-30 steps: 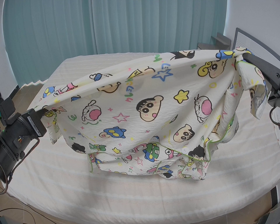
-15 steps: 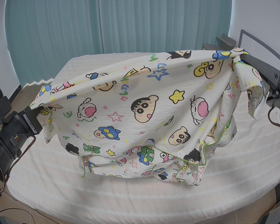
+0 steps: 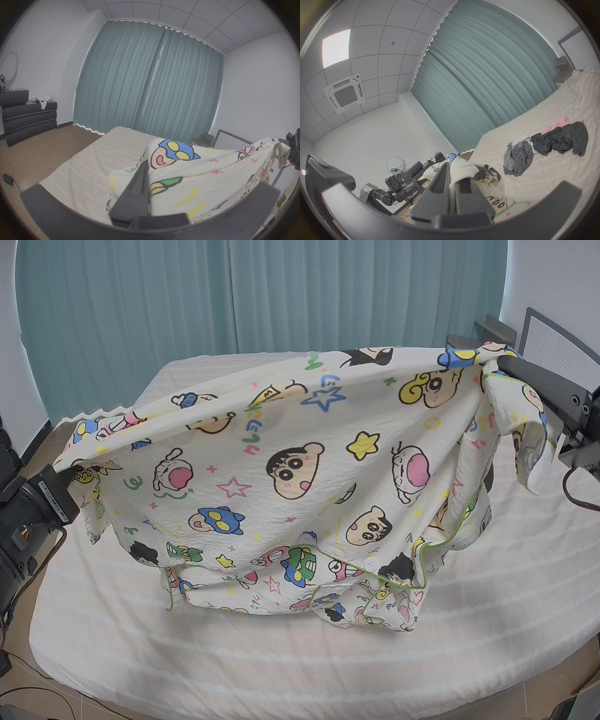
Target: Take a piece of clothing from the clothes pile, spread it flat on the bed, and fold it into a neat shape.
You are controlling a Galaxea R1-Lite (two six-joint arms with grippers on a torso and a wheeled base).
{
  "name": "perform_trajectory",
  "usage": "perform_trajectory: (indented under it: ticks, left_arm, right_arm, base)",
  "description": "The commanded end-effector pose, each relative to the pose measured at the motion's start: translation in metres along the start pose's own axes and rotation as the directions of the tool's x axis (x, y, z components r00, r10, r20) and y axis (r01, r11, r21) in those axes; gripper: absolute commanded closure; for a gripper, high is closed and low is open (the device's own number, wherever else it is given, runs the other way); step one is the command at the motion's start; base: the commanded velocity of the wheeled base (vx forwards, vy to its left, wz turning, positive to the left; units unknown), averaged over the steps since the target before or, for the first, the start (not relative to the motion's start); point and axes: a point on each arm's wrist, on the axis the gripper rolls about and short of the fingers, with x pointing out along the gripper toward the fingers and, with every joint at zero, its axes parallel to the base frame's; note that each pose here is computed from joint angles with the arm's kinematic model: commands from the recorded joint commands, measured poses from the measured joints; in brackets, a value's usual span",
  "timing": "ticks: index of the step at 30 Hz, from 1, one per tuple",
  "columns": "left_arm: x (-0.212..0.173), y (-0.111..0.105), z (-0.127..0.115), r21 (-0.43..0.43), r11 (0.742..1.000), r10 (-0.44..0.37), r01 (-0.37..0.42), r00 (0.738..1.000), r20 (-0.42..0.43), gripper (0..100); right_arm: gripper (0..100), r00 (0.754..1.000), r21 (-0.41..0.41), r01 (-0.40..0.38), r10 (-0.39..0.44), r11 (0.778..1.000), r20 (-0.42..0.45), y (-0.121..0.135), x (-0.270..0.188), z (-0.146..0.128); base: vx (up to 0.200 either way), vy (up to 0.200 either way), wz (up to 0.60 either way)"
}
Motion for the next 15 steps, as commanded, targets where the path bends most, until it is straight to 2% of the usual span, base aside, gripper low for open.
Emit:
perform_trajectory:
  ticks: [1,13,15]
  left_arm:
    - [-0.0009,0.0005,0.0009,-0.003,1.000,0.001,-0.001,1.000,0.005,100]
    - [-0.0026,0.0027,-0.0004,-0.001,1.000,0.009,-0.009,1.000,0.004,100]
    - [-0.0029,0.0028,-0.0001,-0.001,1.000,0.008,-0.008,1.000,0.005,100]
  right_arm:
    - [100,1.000,0.002,-0.011,0.011,1.000,-0.013,0.0016,0.0022,-0.0025]
    - [100,0.999,0.001,-0.032,0.032,0.999,-0.002,0.0052,0.0024,0.0010]
    - [100,0.999,0.001,-0.037,0.037,0.999,-0.003,0.0055,0.0019,0.0013]
  base:
    - [0.000,0.200,0.00]
    - [0.000,0.200,0.00]
    - [0.000,0.000,0.00]
